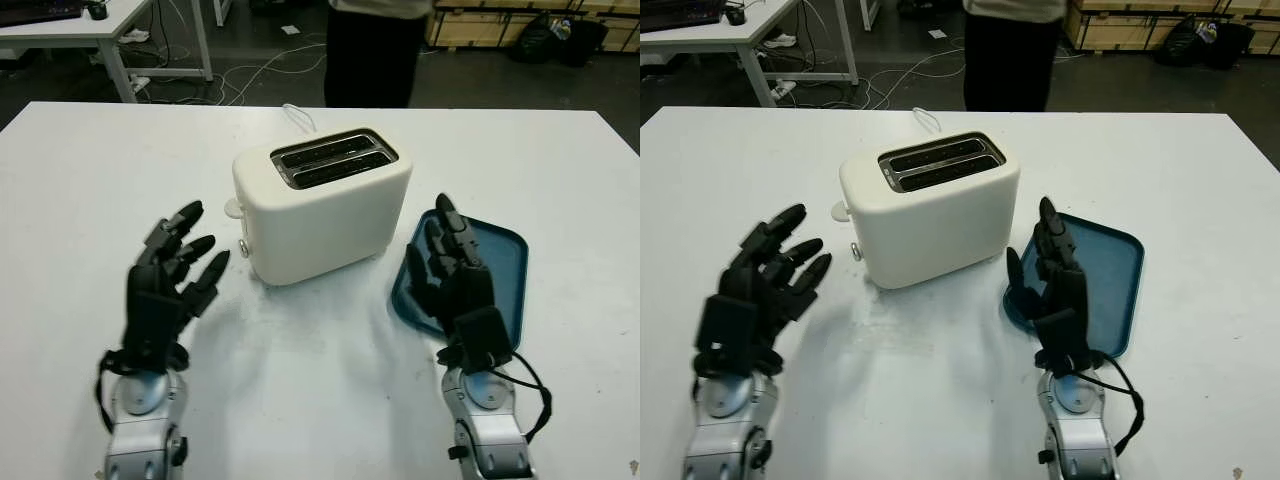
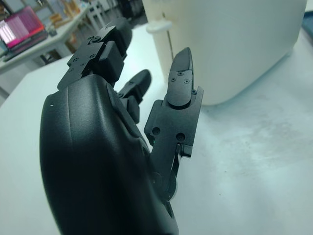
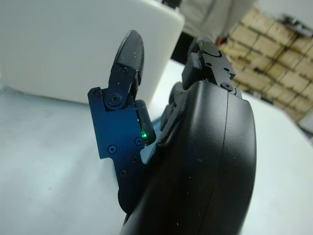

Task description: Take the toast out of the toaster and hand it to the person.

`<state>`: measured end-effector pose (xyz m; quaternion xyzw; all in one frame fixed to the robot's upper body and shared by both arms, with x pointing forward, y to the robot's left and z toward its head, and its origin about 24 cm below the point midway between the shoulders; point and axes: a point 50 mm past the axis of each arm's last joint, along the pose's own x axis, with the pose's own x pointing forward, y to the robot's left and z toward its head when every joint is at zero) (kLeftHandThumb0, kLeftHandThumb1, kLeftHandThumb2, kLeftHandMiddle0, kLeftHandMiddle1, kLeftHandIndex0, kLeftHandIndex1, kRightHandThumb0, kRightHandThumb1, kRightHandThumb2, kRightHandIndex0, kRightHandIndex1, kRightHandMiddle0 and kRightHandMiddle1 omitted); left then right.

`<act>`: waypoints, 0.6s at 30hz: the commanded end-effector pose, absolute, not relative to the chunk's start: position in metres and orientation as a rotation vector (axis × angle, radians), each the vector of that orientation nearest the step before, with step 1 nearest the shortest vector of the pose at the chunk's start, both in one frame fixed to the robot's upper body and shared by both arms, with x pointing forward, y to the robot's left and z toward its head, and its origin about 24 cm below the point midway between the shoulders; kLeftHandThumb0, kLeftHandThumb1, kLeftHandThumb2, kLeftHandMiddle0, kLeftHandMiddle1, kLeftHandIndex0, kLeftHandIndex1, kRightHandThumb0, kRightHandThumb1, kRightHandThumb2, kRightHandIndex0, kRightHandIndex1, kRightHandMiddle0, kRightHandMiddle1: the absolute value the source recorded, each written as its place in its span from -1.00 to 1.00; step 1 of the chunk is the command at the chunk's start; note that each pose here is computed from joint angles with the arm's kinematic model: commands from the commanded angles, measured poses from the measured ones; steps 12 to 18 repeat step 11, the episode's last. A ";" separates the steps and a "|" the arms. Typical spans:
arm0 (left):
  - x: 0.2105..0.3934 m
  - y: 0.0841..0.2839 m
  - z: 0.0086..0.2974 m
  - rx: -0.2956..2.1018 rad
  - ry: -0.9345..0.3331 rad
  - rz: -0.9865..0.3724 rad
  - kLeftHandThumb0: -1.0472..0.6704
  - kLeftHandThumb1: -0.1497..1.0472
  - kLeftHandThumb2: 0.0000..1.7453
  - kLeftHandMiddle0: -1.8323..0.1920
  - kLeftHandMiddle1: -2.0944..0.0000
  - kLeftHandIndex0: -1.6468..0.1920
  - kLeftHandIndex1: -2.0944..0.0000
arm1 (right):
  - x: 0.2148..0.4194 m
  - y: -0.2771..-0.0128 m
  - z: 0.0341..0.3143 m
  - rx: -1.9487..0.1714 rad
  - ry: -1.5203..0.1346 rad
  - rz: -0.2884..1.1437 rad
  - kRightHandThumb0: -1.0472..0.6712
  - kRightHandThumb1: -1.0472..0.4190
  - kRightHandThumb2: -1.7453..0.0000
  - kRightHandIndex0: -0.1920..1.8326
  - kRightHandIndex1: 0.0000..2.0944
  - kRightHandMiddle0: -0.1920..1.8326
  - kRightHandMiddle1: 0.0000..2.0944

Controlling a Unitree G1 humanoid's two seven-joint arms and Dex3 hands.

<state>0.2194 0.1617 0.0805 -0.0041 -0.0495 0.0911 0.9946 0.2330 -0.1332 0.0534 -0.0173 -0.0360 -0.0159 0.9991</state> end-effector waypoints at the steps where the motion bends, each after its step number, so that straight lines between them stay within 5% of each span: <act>1: 0.219 0.155 0.080 -0.027 -0.093 0.190 -0.12 0.79 -0.57 0.73 0.45 0.55 0.87 | 0.232 -0.132 0.055 -0.040 -0.048 -0.029 -0.31 -0.83 0.29 -0.72 -0.99 -0.71 -0.99; 18: 0.221 0.154 0.082 -0.018 -0.116 0.163 -0.17 0.79 -0.62 0.67 0.44 0.47 0.86 | 0.234 -0.133 0.060 -0.063 -0.025 -0.025 -0.31 -0.83 0.26 -0.70 -0.99 -0.69 -0.99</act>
